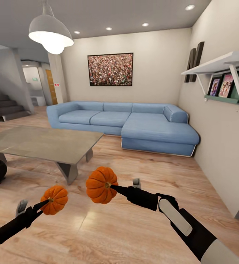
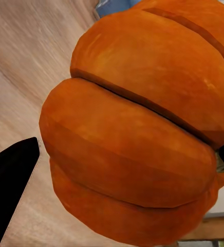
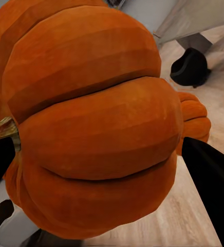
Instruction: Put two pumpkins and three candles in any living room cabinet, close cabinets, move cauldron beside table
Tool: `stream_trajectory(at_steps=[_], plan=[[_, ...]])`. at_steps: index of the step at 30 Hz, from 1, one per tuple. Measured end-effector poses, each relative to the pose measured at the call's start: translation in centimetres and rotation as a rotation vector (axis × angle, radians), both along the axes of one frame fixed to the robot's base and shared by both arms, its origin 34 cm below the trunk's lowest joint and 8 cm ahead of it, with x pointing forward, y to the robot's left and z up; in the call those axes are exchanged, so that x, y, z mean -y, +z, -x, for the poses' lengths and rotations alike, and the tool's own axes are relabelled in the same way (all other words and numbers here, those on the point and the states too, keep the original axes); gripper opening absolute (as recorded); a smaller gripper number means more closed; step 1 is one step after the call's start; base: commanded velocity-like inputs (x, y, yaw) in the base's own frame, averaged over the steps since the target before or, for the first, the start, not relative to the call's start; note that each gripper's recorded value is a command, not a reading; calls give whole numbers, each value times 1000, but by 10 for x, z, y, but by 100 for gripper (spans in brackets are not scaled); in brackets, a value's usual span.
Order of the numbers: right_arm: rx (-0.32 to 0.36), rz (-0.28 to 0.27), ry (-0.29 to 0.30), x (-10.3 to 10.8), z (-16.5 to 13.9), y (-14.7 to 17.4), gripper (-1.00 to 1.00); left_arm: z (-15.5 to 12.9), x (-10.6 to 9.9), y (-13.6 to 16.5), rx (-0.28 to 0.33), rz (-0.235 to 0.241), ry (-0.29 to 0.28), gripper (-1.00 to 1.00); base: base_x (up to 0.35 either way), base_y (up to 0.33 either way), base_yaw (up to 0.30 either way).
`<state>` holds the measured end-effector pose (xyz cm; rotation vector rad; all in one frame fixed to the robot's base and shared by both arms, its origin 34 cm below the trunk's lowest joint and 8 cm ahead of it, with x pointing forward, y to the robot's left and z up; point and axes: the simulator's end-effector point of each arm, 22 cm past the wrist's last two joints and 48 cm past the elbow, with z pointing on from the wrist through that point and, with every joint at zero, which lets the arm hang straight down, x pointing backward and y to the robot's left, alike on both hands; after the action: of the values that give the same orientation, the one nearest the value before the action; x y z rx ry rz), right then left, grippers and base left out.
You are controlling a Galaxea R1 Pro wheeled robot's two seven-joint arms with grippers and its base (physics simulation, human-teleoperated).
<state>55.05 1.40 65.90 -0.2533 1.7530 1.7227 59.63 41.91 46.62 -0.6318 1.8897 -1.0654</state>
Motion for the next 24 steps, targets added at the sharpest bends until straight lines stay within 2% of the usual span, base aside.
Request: stream_trajectory(at_steps=[13, 17, 24], plan=[[17, -1, -4, 0, 1, 7, -100, 0, 0, 6, 12, -2, -1, -100, -100, 0, 213], [53, -15, -44, 5, -6, 13, -100, -1, -1, 9, 17, 6, 4, -100, -104, 0, 61], [62, -17, -51, 4, -7, 15, -100, 0, -1, 9, 17, 5, 4, -100, -45, 0, 74]])
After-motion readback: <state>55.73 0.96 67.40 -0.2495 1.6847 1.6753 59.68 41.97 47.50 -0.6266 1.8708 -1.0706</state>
